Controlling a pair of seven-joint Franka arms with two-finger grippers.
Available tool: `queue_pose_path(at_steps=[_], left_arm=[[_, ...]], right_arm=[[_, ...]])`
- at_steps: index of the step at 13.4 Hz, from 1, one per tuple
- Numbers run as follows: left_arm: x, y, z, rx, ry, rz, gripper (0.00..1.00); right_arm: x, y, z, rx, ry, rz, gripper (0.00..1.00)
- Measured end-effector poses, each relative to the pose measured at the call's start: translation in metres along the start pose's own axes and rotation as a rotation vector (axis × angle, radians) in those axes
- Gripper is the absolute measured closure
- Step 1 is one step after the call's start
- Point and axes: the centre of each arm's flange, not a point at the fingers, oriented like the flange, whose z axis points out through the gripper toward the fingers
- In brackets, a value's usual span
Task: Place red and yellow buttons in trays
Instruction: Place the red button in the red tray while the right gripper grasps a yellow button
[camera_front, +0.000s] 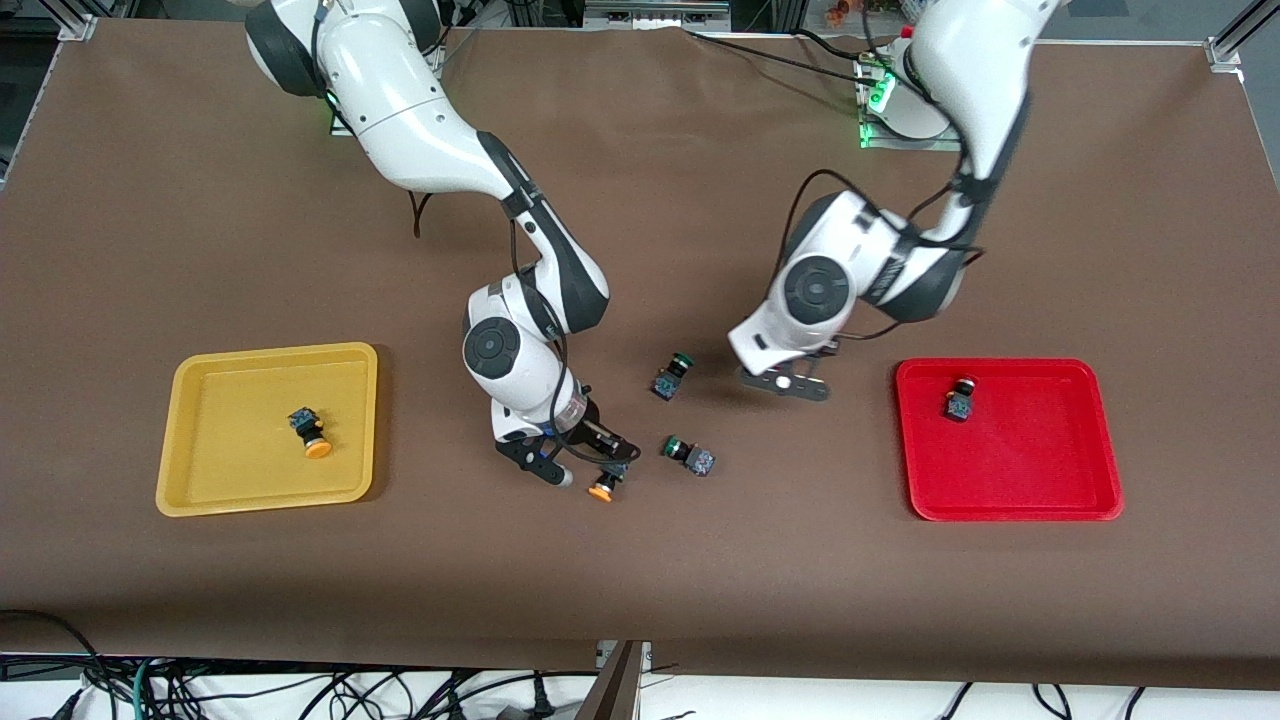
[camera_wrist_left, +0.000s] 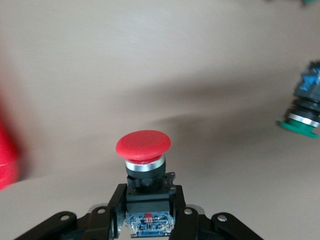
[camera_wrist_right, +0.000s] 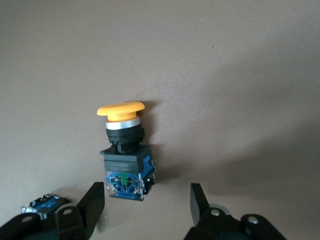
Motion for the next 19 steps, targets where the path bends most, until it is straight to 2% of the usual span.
queue_pose_path(at_steps=[3,5,8,10,12,13,16,17,18,19], left_arm=[[0.006,-0.091,-0.065,-0.011,-0.036,0.046,0.59],[0.012,-0.163,-0.076,-0.031,-0.030,0.100,0.59],[0.013,-0.270,-0.058,0.027,-0.031,0.154,0.59],[0.020,-0.315,-0.042,0.083,0.014,0.192,0.59],[0.029,-0.353,-0.009,0.085,0.052,0.184,0.59],[0.032,-0.374,0.013,0.076,0.066,0.169,0.59],[0.039,-0.396,0.068,0.044,0.059,0.157,0.59],[0.040,-0.393,0.076,0.037,0.050,0.162,0.59],[0.042,-0.389,0.081,0.031,0.045,0.167,0.53],[0.042,-0.388,0.084,0.028,0.040,0.169,0.43]], right_arm=[[0.002,-0.001,0.012,0.007,0.009,0.003,0.22],[0.001,-0.003,0.014,0.015,0.015,-0.002,0.23],[-0.002,-0.006,0.015,0.018,0.027,-0.014,0.25],[-0.003,-0.006,0.015,0.017,0.028,-0.018,0.25],[-0.003,-0.007,0.015,0.018,0.030,-0.020,0.28],[-0.002,-0.008,0.013,0.020,0.035,-0.025,0.34],[-0.005,-0.009,0.014,0.005,0.043,-0.048,0.72],[-0.005,-0.008,0.015,0.001,0.043,-0.050,0.81],[-0.005,-0.007,0.018,-0.003,0.043,-0.051,0.93],[-0.005,-0.006,0.018,-0.004,0.043,-0.052,0.99]])
